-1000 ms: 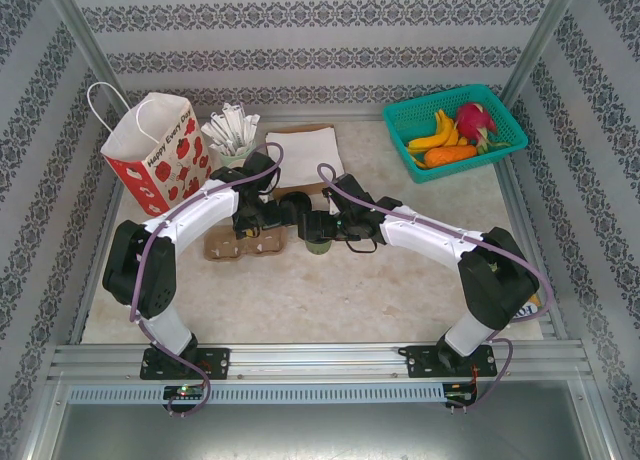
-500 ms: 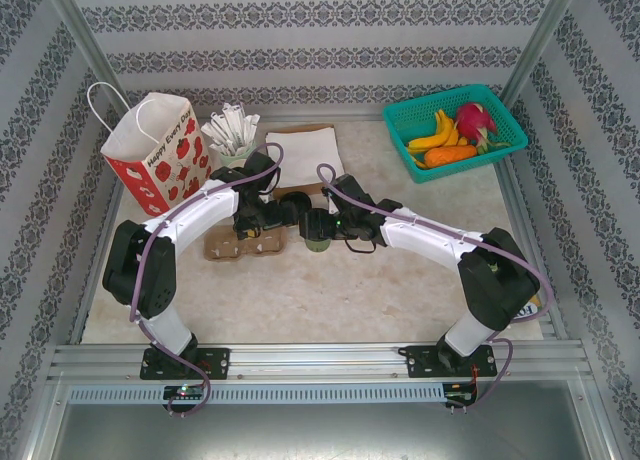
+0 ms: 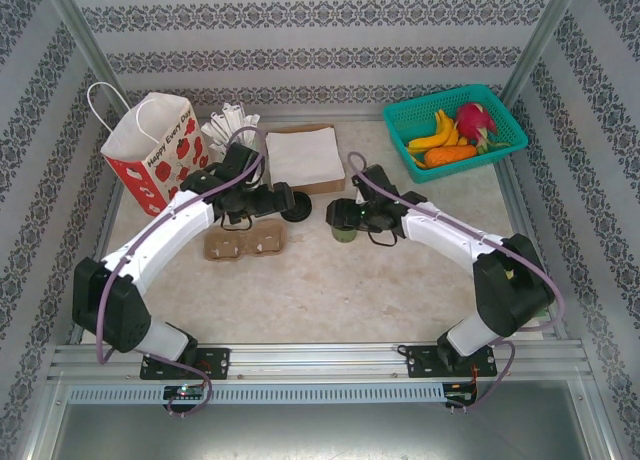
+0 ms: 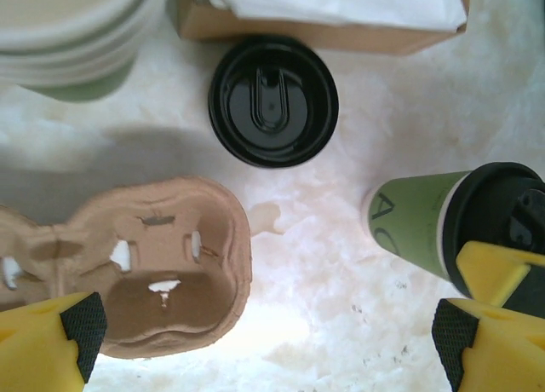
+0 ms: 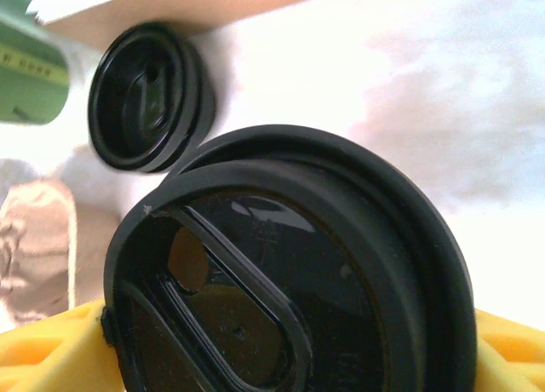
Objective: Pack the takeout coffee
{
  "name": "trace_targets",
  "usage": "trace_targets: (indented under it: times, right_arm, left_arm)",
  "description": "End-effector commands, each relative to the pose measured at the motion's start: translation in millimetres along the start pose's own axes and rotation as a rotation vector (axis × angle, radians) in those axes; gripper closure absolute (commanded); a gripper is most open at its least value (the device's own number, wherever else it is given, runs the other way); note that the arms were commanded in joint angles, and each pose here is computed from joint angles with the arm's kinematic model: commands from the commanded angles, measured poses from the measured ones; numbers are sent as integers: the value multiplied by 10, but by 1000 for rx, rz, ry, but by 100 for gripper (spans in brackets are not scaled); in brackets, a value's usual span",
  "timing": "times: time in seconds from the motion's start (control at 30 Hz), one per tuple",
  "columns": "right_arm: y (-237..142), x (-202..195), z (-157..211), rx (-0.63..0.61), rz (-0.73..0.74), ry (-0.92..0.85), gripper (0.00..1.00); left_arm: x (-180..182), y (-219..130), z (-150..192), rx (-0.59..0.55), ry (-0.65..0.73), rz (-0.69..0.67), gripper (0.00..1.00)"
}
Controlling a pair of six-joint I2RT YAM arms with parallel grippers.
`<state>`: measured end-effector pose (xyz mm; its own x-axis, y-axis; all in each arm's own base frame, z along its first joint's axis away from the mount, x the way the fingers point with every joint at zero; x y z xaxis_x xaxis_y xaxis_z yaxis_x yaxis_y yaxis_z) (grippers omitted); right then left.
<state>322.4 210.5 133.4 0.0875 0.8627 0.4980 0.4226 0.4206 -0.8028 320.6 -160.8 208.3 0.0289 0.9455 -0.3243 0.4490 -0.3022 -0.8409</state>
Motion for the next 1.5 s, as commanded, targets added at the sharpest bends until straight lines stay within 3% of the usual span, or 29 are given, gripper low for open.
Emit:
trace_targets:
  times: [0.0, 0.27, 0.6, 1.03, 1.47]
  right_arm:
    - [-10, -135, -187, -21, 45, 7, 22]
    - [148, -337, -832, -112, 88, 84, 23]
    - [331, -370, -1484, -159, 76, 118, 23]
    - [671, -240, -1788, -134, 41, 134, 21]
    - [736, -219, -1988, -146, 79, 161, 9]
  left_arm:
    - [173, -88, -39, -63, -3, -85, 0]
    - [617, -240, 79, -81, -98, -209, 0]
    - [989, -341, 256, -114, -172, -270, 1]
    - [1181, -273, 375, -90, -220, -280, 1]
    - [1334, -135, 518, -27, -265, -283, 1]
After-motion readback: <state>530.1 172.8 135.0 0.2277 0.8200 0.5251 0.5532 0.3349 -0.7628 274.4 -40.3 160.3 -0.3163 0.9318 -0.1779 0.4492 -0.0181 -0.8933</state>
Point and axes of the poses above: each hand's point on the last joint's axis, 136 mm out from that joint toward the fingers, its own y axis out along the fingers, its own x axis along the line the jaws close on, z = x × y, the point moved 3 cm from there along -y, back along the fingers, and after that the axes turned 9 degrees about y, right-handed, at the moved point
